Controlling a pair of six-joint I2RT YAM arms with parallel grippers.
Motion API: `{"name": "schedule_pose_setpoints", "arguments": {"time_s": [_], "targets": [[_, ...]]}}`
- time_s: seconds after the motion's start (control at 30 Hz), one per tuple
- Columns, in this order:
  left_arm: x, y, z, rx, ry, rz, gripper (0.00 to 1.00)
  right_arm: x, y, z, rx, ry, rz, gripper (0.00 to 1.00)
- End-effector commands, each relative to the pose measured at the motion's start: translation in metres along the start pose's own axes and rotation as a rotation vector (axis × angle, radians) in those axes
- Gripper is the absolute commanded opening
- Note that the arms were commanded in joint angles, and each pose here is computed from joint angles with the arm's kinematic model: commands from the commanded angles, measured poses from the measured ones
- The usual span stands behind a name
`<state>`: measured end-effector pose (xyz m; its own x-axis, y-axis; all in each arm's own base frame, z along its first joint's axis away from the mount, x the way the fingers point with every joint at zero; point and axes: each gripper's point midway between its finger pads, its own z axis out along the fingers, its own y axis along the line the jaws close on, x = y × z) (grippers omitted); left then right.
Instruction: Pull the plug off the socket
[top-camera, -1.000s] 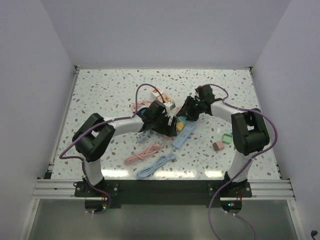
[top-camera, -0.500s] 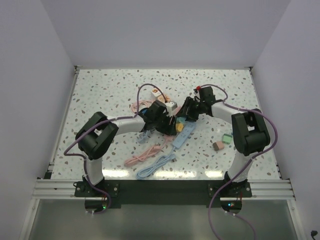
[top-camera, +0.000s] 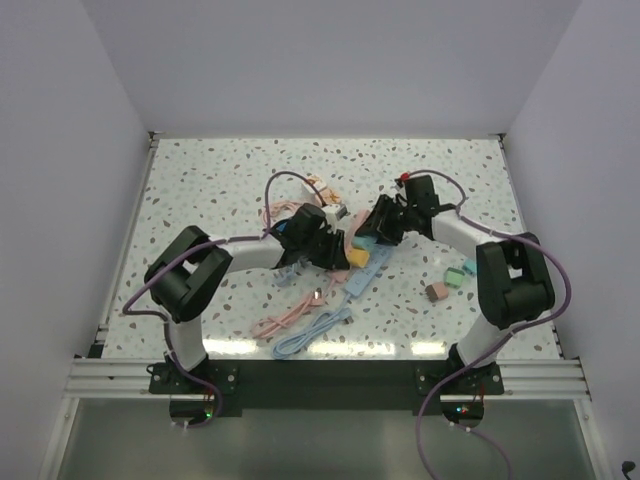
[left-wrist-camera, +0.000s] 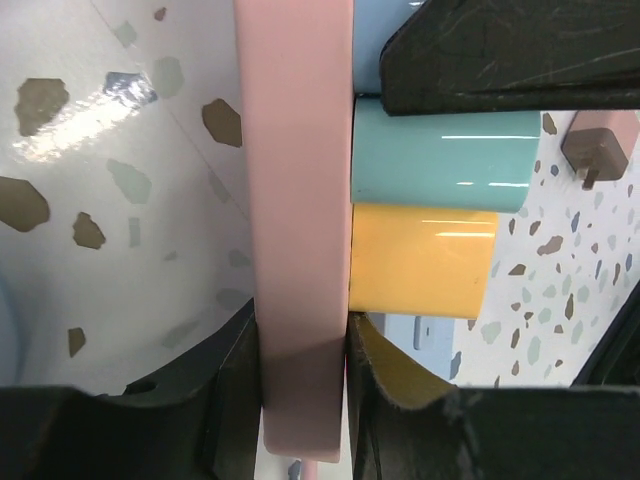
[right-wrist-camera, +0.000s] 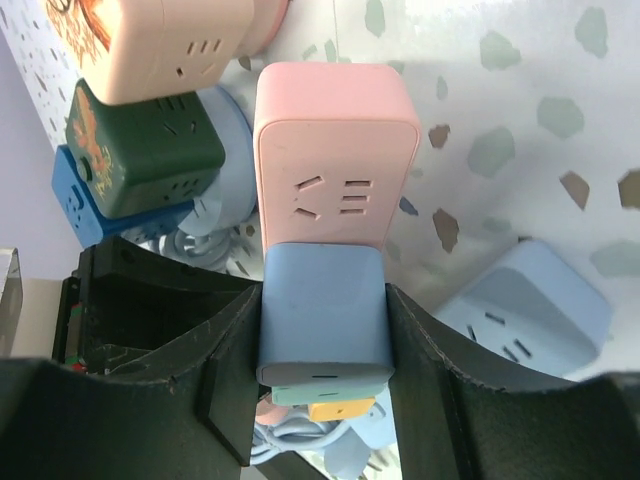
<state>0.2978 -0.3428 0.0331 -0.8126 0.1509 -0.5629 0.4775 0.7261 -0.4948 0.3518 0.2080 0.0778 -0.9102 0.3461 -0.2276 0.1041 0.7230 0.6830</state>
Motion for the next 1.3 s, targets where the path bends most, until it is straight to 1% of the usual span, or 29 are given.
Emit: {"name": "schedule_pose_setpoints", "arguments": {"time_s": [0.0,0.1,0.13,0.2,0.23,0.37,0.6,0.63,0.73,0.77,0.83,0.9,0.97,1.0,1.27], "targets": [[0.001,0.027,-0.005,-0.159,-0.029,-0.048,0.0,0.005,0.038,-0.033,-0.067,-0.029,0.032,0.0],[-0.002,0.028,-0.009,-0.176,-0.051,-0.091,0.0,0.004,0.03,-0.046,-0.023,-0.119,0.065,0.0],[-0.004,0.024,-0.009,-0.163,-0.057,-0.107,0.0,0.014,0.02,-0.044,0.001,-0.124,0.081,0.0],[-0.011,0.02,-0.009,-0.15,-0.078,-0.121,0.0,0.013,0.026,-0.044,-0.027,-0.176,0.094,0.0],[-0.013,0.019,-0.008,-0.152,-0.084,-0.135,0.0,0.025,0.025,-0.039,-0.031,-0.161,0.093,0.0],[-0.026,0.017,-0.008,-0.15,-0.099,-0.178,0.0,0.032,0.025,-0.04,-0.03,-0.193,0.081,0.0],[-0.044,0.009,-0.007,-0.128,-0.121,-0.189,0.0,0.043,0.025,-0.071,-0.053,-0.246,0.01,0.0],[-0.045,0.009,-0.007,-0.127,-0.123,-0.191,0.0,0.048,0.019,-0.07,-0.044,-0.241,0.014,0.0],[-0.053,0.006,-0.006,-0.118,-0.131,-0.183,0.0,0.055,0.018,-0.075,-0.051,-0.229,-0.002,0.0],[-0.056,0.006,-0.006,-0.117,-0.136,-0.181,0.0,0.062,0.02,-0.076,-0.063,-0.191,-0.025,0.0],[-0.058,0.005,-0.006,-0.113,-0.135,-0.179,0.0,0.066,0.026,-0.082,-0.071,-0.158,-0.071,0.0],[-0.06,0.005,-0.008,-0.113,-0.141,-0.177,0.0,0.076,0.019,-0.088,-0.039,-0.108,-0.128,0.0],[-0.063,0.004,-0.01,-0.112,-0.151,-0.174,0.0,0.077,0.024,-0.099,-0.052,-0.112,-0.173,0.0],[-0.057,0.007,-0.012,-0.125,-0.127,-0.176,0.0,0.079,0.025,-0.1,-0.061,-0.111,-0.179,0.0],[-0.062,0.009,-0.017,-0.139,-0.128,-0.17,0.0,0.084,0.03,-0.115,-0.061,-0.107,-0.16,0.0]]}}
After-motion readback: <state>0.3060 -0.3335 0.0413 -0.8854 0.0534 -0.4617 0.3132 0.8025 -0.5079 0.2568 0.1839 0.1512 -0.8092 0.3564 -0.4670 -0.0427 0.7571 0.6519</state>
